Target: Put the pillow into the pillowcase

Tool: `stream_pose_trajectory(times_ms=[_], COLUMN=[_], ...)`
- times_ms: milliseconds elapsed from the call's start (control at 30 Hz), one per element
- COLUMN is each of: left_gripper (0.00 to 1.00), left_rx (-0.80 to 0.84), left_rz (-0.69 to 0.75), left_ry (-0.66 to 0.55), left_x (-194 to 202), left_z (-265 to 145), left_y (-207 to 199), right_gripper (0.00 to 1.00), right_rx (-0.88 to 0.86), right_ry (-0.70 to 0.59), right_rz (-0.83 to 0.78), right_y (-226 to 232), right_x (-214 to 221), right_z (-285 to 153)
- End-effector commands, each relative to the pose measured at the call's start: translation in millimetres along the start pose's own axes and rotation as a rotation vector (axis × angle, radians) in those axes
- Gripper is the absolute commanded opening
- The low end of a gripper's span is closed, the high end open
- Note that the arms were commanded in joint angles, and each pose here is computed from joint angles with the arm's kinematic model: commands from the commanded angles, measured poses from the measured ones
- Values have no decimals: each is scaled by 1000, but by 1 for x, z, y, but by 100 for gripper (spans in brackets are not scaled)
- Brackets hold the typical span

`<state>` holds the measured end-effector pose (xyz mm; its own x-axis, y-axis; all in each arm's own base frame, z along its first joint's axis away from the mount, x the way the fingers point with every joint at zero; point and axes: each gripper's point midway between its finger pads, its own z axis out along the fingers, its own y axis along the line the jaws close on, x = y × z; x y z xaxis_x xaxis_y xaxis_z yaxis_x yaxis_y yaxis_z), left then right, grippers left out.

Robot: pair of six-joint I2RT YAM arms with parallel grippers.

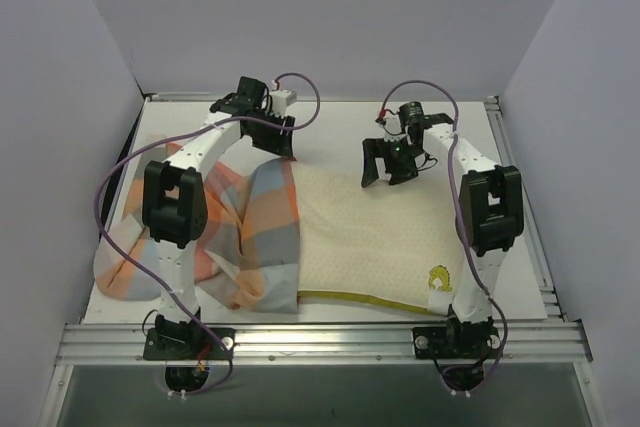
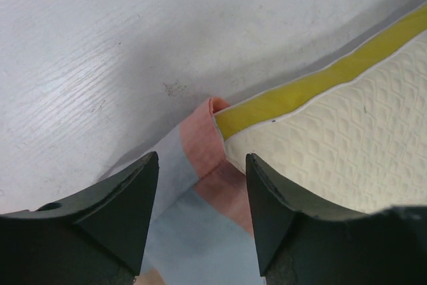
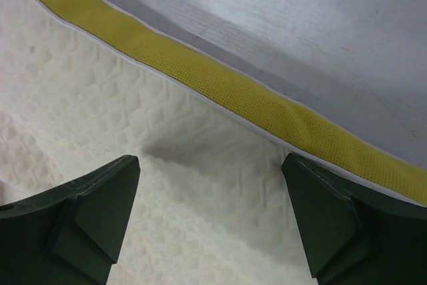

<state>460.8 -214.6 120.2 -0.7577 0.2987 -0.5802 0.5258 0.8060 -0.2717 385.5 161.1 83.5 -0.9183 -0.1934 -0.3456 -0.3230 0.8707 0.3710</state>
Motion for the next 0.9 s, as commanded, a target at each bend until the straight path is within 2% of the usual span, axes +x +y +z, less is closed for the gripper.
stream_pose_trajectory(times_ms=[0, 67, 100, 133, 200, 233, 267, 333, 367, 467, 567, 633, 667, 700, 733, 767, 867], left_gripper=[60, 45, 40, 32, 28, 25, 18, 10, 0, 0, 0, 34, 45, 55, 72, 76, 76], left_rx=[-17, -23, -19, -1, 24, 44, 75, 110, 156, 257, 263, 163, 115, -8, -66, -126, -243], left_rz=[4, -6, -13, -13, -21, -9, -9, -1, 1, 8, -9, -16, 0, 1, 42, 78, 109], left_ry=[-35, -18, -15, -20, 0, -7, 1, 4, -10, -38, -62, -68, -97, -78, -78, -84, -16], left_x=[-17, -13, -13, -15, -12, -17, -16, -18, -23, -35, -46, -46, -52, -42, -39, -39, -13], left_z=[2, 11, 13, 14, 22, 22, 25, 25, 23, 18, 9, 4, -12, -13, -19, -32, -42], left_y=[4, 8, 8, 6, 2, -4, -10, -19, -28, -54, -64, -48, -45, -22, -13, -5, 16], right_gripper=[94, 85, 71, 62, 39, 32, 16, 0, 0, 0, 0, 0, 0, 0, 0, 0, 0], right_rx=[-44, -99, -117, -145, -239, -269, -320, -349, -376, -412, -428, -424, -419, -415, -405, -401, -399], right_ry=[111, 151, 163, 169, 181, 183, 186, 175, 172, 138, 115, 107, 105, 103, 100, 108, 116], right_rz=[-8, 19, 31, 49, 81, 112, 126, 148, 159, 188, 182, 176, 170, 157, 152, 158, 156], right_y=[3, 7, 9, 14, 28, 34, 42, 47, 52, 62, 68, 68, 68, 67, 67, 65, 65], right_x=[20, 28, 31, 31, 31, 30, 29, 22, 20, 9, 3, 5, 6, 8, 10, 14, 20], right_z=[5, 16, 19, 21, 24, 24, 24, 23, 21, 17, 13, 8, 7, 6, 4, 5, 4])
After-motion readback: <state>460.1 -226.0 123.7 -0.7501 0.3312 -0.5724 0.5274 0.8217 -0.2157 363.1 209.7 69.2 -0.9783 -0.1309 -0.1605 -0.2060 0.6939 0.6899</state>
